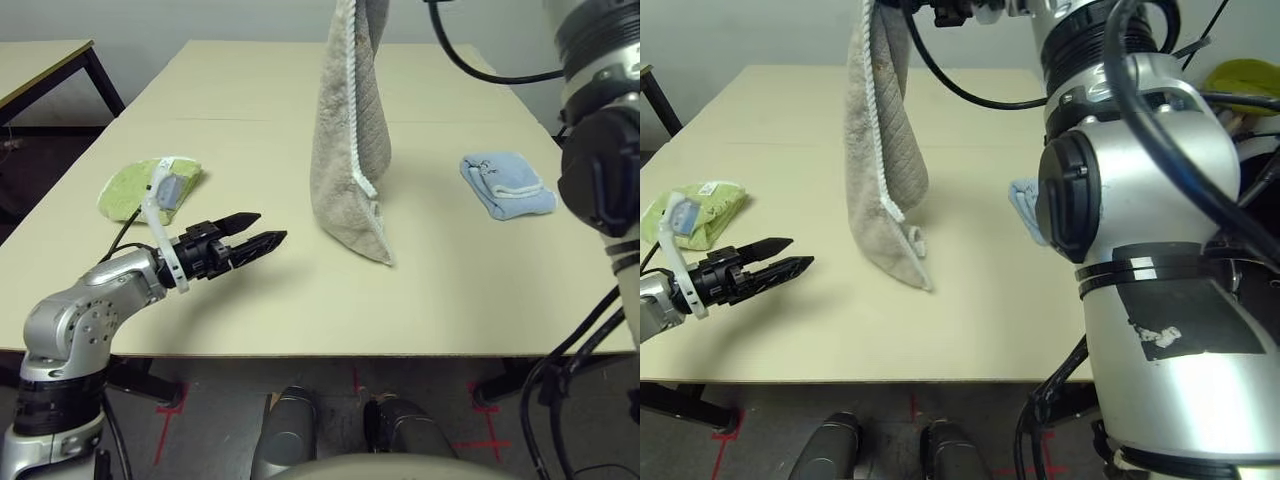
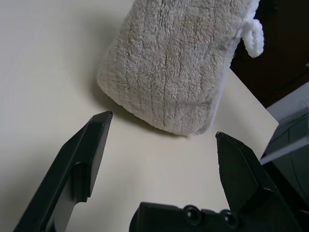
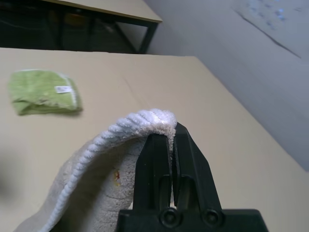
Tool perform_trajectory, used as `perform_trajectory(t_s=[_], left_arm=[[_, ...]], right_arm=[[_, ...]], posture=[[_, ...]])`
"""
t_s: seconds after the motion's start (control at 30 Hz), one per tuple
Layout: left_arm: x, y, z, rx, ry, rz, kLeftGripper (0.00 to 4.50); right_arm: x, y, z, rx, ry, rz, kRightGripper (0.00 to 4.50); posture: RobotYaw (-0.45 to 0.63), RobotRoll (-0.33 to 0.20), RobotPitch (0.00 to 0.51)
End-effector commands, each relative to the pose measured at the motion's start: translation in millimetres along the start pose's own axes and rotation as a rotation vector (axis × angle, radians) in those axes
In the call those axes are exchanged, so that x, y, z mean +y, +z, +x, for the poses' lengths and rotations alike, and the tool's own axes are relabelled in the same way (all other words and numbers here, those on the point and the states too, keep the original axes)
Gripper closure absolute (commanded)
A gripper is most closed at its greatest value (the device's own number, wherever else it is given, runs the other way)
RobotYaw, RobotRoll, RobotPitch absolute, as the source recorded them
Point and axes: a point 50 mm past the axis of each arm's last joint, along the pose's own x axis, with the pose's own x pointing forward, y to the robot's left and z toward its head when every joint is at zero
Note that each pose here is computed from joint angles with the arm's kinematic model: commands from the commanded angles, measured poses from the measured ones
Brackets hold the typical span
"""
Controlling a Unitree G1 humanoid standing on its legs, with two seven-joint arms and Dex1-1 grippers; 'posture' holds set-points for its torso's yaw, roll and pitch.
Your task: Fold the towel and set it aside.
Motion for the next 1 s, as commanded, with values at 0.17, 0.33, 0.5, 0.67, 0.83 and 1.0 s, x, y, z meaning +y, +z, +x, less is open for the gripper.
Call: perform_trajectory(t_s=[0.17,0.33,0.5,0.67,0.83,1.0], left_arm=[[-17,-11,11,0.059,-0.048,-0.03,0.0],[-17,-11,13,0.059,-0.043,-0.034,0.0],[-18,-14,15,0.077,-0.035,-0.056,0.0],[-26,-16,24,0.072,-0.061,-0.136,0.0],[-37,-5,40,0.027,-0.109,-0.241,0.0],[-53,-5,58,0.095,-0.121,-0.296,0.0]], right_arm=[[1,-20,12,0.104,-0.139,-0.073,4.46],[-1,-32,13,0.154,-0.209,-0.105,4.46],[-1,-32,15,0.15,-0.226,-0.103,4.46],[-5,-29,13,0.17,-0.297,-0.158,4.46],[-5,-28,15,0.17,-0.323,-0.163,4.46],[-1,-29,20,0.164,-0.311,-0.152,4.46]], posture=[[0.23,0.0,0.078],[0.24,0.0,0.081],[0.24,0.0,0.081],[0.24,0.0,0.088],[0.26,0.0,0.092],[0.26,0.0,0.096]])
